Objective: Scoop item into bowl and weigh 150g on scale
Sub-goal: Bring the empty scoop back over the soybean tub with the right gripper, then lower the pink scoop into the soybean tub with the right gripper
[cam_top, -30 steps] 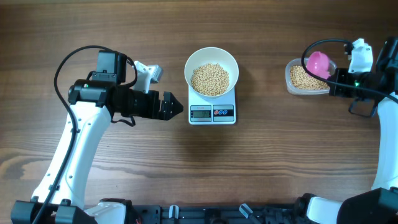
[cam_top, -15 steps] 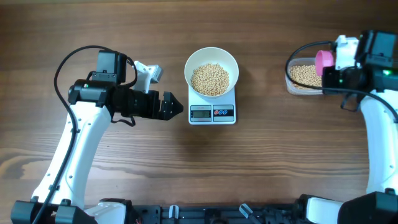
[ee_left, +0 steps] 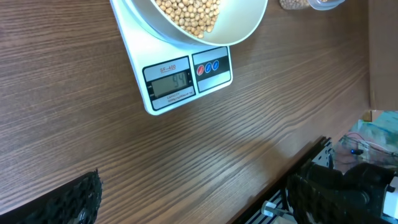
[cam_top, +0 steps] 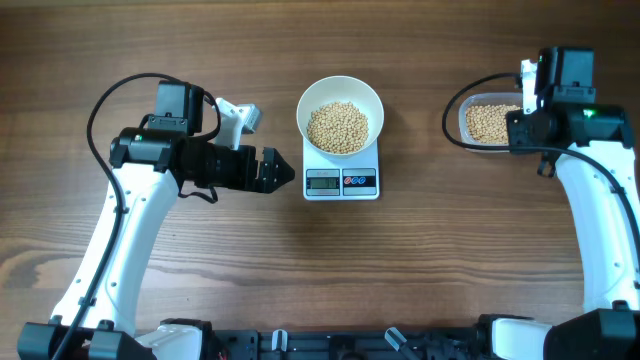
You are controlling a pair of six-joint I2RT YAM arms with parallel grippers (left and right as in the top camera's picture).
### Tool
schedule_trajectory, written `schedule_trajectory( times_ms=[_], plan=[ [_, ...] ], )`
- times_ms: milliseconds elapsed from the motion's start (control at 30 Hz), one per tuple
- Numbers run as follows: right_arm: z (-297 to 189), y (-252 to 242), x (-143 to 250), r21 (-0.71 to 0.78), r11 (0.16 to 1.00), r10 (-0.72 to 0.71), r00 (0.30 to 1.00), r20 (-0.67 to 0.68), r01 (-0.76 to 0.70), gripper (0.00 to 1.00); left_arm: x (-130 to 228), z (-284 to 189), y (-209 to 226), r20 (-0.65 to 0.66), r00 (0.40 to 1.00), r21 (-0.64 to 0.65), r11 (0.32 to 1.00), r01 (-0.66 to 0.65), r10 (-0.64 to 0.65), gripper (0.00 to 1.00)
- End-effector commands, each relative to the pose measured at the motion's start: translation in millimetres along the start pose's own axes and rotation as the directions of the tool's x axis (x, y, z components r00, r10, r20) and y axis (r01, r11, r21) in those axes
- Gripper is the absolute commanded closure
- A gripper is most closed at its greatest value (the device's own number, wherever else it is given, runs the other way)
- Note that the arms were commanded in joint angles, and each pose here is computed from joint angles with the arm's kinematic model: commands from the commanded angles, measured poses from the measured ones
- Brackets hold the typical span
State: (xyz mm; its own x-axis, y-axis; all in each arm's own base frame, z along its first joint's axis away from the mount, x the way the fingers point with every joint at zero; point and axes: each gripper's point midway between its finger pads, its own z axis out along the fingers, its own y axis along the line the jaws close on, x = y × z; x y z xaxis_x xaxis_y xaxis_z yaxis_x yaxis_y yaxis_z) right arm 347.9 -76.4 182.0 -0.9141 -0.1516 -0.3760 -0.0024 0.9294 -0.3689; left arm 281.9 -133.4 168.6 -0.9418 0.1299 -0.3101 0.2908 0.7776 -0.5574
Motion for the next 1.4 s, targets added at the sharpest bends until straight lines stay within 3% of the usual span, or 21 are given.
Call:
schedule_trajectory(
  times_ms=[0, 1367],
  plan=[
    [17, -1, 19, 0.058, 0.998, 0.004, 0.998, -0.069, 0.0, 0.96, 2, 1, -1, -0.003, 1.0, 0.018, 1.0, -0.015, 0.015, 0.0],
    [34, 23, 23, -0.043, 0.999, 0.021, 0.999, -0.047, -0.023, 0.96, 2, 1, -1, -0.003, 1.0, 0.018, 1.0, -0.015, 0.015, 0.0]
  ],
)
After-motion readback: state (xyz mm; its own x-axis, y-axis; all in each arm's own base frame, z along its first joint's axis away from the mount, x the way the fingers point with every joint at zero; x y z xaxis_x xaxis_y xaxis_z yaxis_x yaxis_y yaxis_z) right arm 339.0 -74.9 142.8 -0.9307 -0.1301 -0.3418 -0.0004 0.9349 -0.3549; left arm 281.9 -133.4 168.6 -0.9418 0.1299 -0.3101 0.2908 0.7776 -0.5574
